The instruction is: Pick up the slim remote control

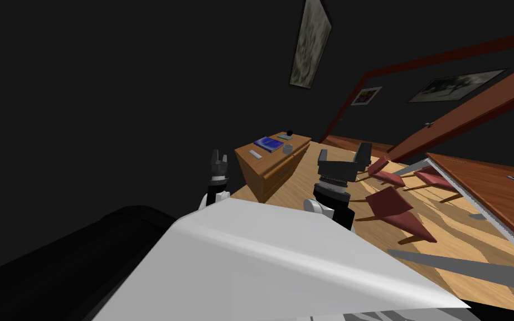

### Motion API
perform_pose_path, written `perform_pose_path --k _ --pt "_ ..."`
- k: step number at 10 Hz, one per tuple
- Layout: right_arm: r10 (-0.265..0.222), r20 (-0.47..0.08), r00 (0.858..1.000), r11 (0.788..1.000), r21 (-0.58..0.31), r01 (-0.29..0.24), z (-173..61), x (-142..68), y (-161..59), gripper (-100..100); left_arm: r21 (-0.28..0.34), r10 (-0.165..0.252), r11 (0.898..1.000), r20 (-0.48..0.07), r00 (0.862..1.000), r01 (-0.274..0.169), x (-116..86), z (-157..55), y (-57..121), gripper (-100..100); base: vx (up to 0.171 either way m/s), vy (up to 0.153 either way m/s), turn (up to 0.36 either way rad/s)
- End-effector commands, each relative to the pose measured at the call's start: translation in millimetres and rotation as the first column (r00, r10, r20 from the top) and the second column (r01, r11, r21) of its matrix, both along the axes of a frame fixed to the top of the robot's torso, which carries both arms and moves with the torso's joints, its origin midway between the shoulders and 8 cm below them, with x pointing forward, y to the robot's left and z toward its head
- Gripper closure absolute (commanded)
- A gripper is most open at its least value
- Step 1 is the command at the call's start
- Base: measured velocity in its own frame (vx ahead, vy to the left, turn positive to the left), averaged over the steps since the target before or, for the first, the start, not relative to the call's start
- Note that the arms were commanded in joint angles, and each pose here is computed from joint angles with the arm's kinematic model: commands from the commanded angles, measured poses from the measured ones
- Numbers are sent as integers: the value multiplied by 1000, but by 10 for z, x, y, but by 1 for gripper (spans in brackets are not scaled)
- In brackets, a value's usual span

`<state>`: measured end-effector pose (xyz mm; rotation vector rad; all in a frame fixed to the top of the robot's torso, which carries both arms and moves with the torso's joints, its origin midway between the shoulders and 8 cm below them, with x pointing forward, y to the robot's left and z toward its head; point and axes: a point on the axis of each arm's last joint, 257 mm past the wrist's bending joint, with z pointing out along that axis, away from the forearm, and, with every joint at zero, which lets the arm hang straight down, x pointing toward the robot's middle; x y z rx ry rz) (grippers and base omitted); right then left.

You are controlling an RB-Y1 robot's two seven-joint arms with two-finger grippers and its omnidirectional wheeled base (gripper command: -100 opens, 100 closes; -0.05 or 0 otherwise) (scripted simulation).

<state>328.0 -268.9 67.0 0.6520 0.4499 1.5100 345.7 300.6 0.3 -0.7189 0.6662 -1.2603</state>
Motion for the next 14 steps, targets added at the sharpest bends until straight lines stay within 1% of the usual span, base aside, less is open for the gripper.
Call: perform_pose_path --k 1,3,4,6,7,9,10,11,12,13,14 --pt "0 0 1000 1000 0 0 0 0 0 0 10 -30 1000 -8 1000 30 2 -26 -36 -100 -32 -12 -31" --pt "0 0 1000 1000 0 0 0 0 0 0 5 -84 996 -30 996 84 1 -114 -89 -100 -98 -33 -58" --pt "0 0 1000 1000 0 0 0 0 0 0 -8 -116 993 -46 992 115 -4 -191 -114 -100 -134 -53 -66" --pt "0 0 1000 1000 0 0 1 1 1 0 -54 -186 982 -92 978 181 -26 -420 -154 -100 -149 -81 -78" --pt "0 0 1000 1000 0 0 1 1 1 0 -87 -223 973 -121 967 213 -49 -574 -169 -100 -134 -76 -129" --pt "0 0 1000 1000 0 0 1 1 1 0 -167 -292 950 -192 937 262 -131 -961 -182 -100 -187 -104 -115" --pt "0 0 1000 1000 0 0 1 1 1 0 -214 -328 936 -227 917 281 -201 -1164 -186 -100 -193 -132 -128" --pt "0 0 1000 1000 0 0 1 1 1 0 -220 -335 933 -233 913 286 -200 -1194 -182 -100 -100 -86 -38" --pt "0 0 1000 1000 0 0 0 1 0 0 -273 -371 915 -277 887 297 -293 -1448 -172 -100 -67 -77 -105" --pt "0 0 1000 1000 0 0 0 0 1 0 -324 -402 896 -304 864 303 -384 -1649 -172 -100 -90 -107 -143" --pt "0 0 1000 1000 0 0 0 0 1 0 -328 -404 896 -323 856 299 -414 -1719 -153 -100 -69 -81 -52"
